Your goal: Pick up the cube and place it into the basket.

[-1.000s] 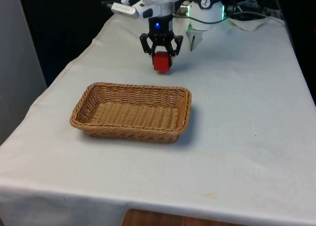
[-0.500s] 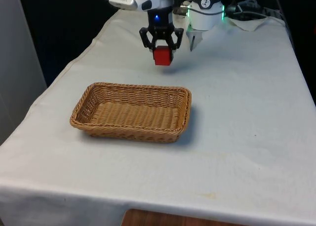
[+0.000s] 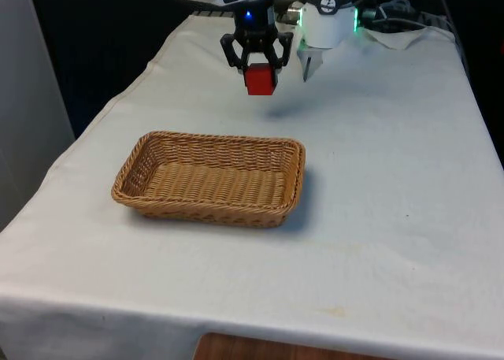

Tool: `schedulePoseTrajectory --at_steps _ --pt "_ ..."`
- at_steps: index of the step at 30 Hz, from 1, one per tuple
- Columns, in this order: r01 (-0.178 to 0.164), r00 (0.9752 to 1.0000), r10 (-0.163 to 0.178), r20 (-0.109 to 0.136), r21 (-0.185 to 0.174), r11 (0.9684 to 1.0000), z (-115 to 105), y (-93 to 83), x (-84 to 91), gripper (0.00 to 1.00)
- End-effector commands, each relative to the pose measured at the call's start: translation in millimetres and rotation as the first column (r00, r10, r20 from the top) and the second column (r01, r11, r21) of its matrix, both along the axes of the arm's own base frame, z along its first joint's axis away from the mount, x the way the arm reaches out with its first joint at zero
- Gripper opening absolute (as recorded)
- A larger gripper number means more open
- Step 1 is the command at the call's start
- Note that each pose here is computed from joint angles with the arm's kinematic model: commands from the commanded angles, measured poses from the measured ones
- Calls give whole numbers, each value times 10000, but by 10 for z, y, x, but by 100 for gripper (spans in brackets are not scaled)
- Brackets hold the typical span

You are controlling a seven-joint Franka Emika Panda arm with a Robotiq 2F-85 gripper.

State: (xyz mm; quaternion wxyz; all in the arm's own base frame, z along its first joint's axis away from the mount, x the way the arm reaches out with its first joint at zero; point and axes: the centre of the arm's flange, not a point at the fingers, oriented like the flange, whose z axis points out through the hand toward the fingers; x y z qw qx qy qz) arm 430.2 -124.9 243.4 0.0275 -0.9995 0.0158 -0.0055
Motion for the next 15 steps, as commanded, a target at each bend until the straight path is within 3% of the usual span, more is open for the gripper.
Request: schedulePoseTrajectory --at_steps 1,6,7,8,12,15 --pt "-34 9999 33 -110 -82 10000 20 -16 9 2" --pt "-187 9997 186 -143 -44 9998 136 -23 54 2" --pt "-193 9998 193 -34 74 9998 139 -4 56 2" --pt "-222 9996 222 -148 -40 9997 158 -20 59 2" --pt "-348 9993 347 -156 -56 9994 243 -22 75 2" --pt "-459 9989 459 -57 27 9989 302 -6 73 2"
